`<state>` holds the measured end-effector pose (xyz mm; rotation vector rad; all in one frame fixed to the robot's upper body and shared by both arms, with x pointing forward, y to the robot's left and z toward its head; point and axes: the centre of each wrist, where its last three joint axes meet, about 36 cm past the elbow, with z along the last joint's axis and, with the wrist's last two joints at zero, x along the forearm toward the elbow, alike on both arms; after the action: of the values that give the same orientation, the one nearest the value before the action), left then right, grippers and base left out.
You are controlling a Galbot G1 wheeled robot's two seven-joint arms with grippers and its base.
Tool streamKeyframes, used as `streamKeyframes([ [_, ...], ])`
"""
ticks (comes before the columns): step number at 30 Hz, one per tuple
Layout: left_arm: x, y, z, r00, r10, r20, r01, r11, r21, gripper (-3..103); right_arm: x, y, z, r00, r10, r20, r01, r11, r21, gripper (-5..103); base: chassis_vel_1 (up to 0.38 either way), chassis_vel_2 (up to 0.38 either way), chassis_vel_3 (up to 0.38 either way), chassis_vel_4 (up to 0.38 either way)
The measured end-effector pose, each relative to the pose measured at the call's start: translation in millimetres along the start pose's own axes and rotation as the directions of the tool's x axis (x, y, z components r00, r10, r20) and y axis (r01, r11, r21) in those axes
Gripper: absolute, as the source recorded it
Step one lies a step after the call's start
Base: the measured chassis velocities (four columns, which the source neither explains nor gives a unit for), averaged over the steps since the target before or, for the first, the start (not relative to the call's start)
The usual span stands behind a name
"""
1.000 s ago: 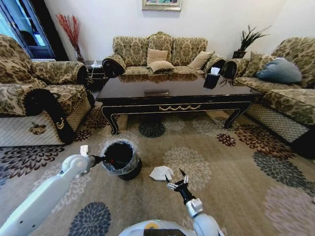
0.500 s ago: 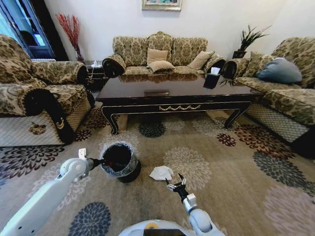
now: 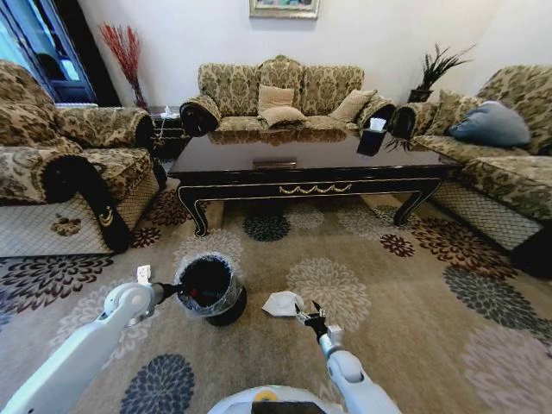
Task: Move to the front of the table and pick up the trash from the floor, then place it into the trash bin.
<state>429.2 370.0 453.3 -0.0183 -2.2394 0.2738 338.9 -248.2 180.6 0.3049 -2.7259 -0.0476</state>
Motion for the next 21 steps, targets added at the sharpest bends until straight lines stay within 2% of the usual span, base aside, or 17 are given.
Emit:
streamKeyframes([
  [4, 1.3, -1.6, 0.3, 1.000, -0.002, 0.001, 0.002, 1.000, -0.005, 0, -6.7, -5.9, 2.6, 1.000, -0.002, -0.008, 0.003, 1.000, 0.014, 79, 0.000, 0.000, 0.000, 0.000],
  [11, 2.5, -5.1, 0.6, 1.000, 0.001, 0.000, -0.001, 1.000, -0.013, 0, -22.7, -15.1, 8.4, 0.999, 0.005, -0.031, -0.003, 0.999, 0.046, 68, 0.000, 0.000, 0.000, 0.000],
  [16, 1.8, -5.6, 0.4, 1.000, 0.002, 0.000, -0.002, 1.000, -0.012, 0, -30.1, -21.2, 12.1, 0.999, 0.013, -0.046, -0.010, 0.998, 0.062, 66, 0.000, 0.000, 0.000, 0.000],
  [18, 1.4, -5.4, 0.5, 1.000, 0.002, 0.000, -0.002, 1.000, -0.011, 0, -30.7, -21.8, 12.9, 0.999, 0.010, -0.049, -0.007, 0.998, 0.066, 63, 0.000, 0.000, 0.000, 0.000],
  [21, 0.1, -4.7, 1.2, 1.000, 0.000, -0.003, 0.000, 1.000, -0.009, 0, -32.2, -23.6, 14.3, 0.998, 0.005, -0.058, 0.000, 0.997, 0.083, 49, 0.000, 0.000, 0.000, 0.000],
])
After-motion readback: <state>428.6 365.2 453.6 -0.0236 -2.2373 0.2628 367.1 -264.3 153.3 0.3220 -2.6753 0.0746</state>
